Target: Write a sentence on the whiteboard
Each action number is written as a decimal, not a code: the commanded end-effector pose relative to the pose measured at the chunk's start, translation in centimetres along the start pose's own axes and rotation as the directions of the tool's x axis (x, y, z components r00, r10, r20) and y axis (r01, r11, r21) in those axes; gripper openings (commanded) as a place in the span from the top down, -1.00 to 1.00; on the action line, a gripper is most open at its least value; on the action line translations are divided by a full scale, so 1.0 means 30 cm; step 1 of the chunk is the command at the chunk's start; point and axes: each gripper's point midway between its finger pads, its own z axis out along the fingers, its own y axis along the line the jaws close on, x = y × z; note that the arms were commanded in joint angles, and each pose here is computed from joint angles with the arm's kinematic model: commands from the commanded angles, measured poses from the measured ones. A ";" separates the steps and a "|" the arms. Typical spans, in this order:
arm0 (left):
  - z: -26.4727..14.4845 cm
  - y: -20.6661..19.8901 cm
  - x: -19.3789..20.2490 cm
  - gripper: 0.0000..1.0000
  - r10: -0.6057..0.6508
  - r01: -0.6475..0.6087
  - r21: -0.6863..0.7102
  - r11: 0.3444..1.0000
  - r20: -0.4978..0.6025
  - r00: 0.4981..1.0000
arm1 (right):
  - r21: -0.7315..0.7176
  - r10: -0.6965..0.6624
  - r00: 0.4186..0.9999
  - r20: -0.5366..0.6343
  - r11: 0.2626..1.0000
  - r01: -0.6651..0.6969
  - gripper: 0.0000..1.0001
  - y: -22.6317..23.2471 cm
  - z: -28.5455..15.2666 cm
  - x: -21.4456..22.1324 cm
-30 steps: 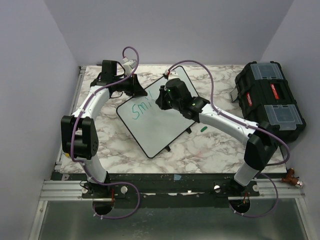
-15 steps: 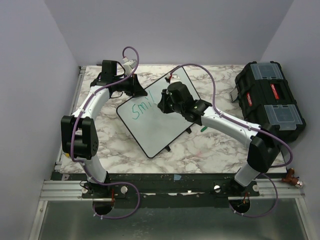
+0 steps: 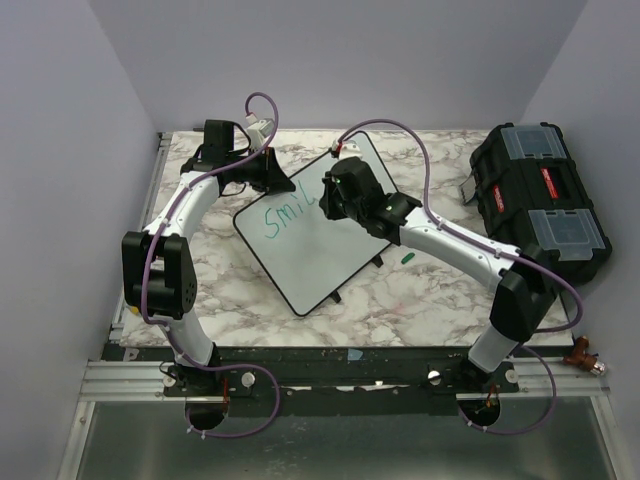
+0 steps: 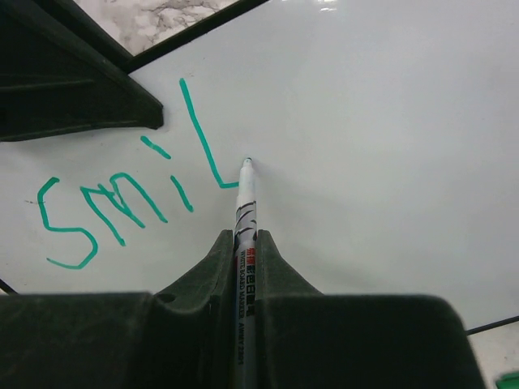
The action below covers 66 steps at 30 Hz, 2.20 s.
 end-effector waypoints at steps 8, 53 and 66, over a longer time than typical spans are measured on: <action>-0.003 -0.004 -0.053 1.00 0.149 -0.147 -0.046 0.988 0.030 0.988 | 0.035 -0.006 0.995 0.095 0.999 0.003 0.99 -0.026 -0.056 -0.105; 0.000 0.004 -0.050 1.00 0.140 -0.139 -0.050 0.989 0.024 0.990 | 0.014 0.067 0.997 0.037 0.998 -0.067 0.99 -0.044 0.076 -0.069; 0.003 0.007 -0.051 1.00 0.140 -0.138 -0.052 0.989 0.022 0.990 | -0.075 0.089 0.996 -0.025 0.993 -0.090 0.99 -0.003 0.074 0.013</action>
